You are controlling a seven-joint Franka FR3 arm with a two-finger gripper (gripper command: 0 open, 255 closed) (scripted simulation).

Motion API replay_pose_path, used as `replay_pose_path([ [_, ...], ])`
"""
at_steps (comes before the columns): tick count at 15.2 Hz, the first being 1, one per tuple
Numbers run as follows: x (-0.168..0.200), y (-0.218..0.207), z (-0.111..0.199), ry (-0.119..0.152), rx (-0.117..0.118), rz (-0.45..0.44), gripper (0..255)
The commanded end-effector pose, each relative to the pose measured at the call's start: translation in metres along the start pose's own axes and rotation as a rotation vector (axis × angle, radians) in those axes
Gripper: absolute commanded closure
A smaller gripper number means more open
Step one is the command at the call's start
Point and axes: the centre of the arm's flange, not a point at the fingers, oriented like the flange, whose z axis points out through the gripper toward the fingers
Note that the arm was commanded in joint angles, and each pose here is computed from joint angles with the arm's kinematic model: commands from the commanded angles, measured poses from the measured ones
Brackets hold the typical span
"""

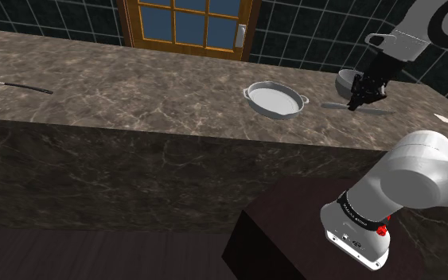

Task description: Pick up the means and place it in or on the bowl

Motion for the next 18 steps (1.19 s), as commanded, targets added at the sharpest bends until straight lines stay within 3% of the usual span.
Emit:
replay_pose_path([
  [1, 0.001, -0.001, -0.011, 0.0, 0.0, 0.0, 255],
  [12, 0.009, -0.003, -0.068, 0.0, 0.0, 0.0, 255],
  [18, -0.032, 0.064, -0.08, 0.0, 0.0, 0.0, 255],
])
